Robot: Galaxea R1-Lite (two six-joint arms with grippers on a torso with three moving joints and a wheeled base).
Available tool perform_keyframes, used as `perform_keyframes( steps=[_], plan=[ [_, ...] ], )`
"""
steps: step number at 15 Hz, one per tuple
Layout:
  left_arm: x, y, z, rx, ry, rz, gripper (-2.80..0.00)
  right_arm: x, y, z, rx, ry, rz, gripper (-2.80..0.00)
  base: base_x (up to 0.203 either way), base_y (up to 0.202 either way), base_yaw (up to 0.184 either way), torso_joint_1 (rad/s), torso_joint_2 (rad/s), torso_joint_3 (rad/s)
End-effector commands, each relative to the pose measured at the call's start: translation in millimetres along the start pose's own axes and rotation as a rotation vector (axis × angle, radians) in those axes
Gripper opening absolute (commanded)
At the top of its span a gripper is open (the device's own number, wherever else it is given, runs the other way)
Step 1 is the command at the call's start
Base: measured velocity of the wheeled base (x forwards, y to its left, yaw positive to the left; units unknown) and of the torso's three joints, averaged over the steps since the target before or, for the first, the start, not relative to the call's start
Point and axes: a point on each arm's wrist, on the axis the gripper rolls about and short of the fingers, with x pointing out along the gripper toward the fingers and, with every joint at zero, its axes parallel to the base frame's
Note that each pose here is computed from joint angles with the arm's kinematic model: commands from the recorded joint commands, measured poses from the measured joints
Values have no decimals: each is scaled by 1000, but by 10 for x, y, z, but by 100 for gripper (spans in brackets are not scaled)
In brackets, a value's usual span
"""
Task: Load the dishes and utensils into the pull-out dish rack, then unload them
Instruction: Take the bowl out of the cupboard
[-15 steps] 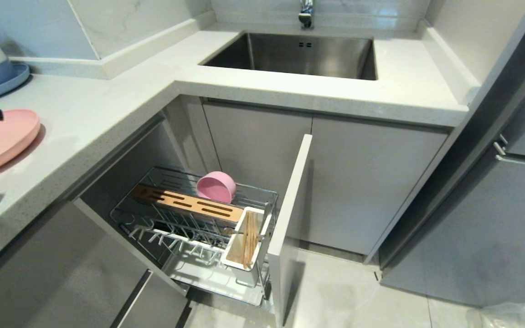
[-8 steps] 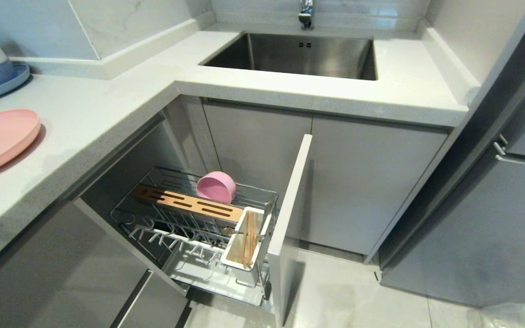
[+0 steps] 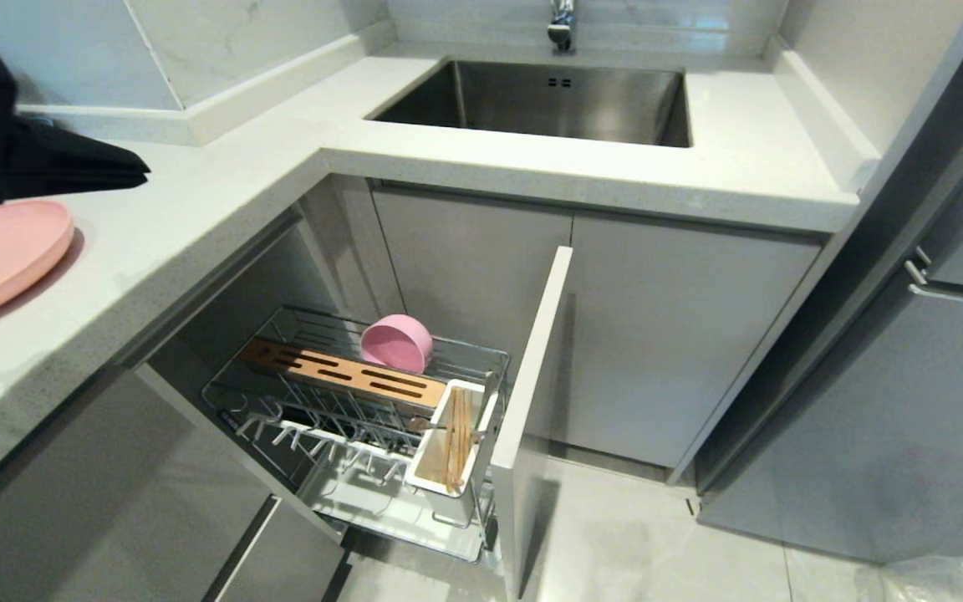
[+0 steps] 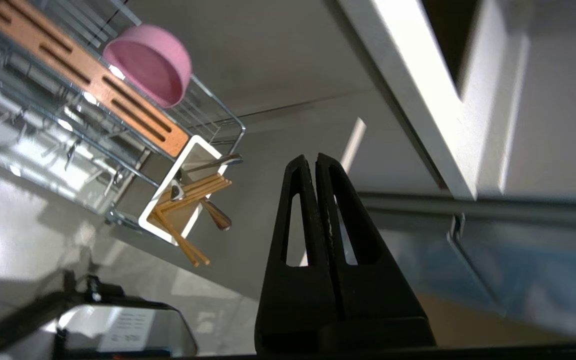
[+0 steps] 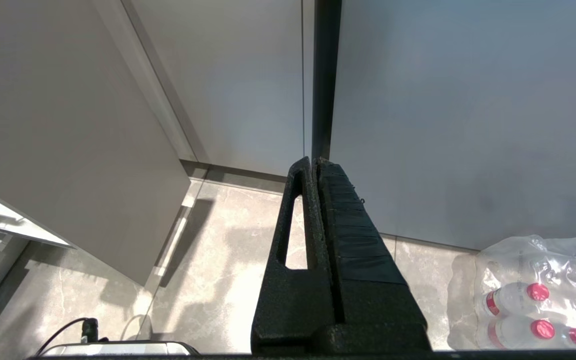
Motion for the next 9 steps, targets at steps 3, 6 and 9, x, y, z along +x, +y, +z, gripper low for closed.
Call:
perform_keyframes(
  steps=[3,6,9],
  plan=[
    [838,145,-92,-66,71,209,-280,1,0,-4,0,1,0,-280,0,0,0,0,0,0],
    [1392,320,-240,-79,128,350,-280,1,0,-4,0,1,0,-280,0,0,0,0,0,0],
    [1811,493,-406,-83,179,427,-280,1,0,-4,0,1,0,-280,0,0,0,0,0,0]
  ],
)
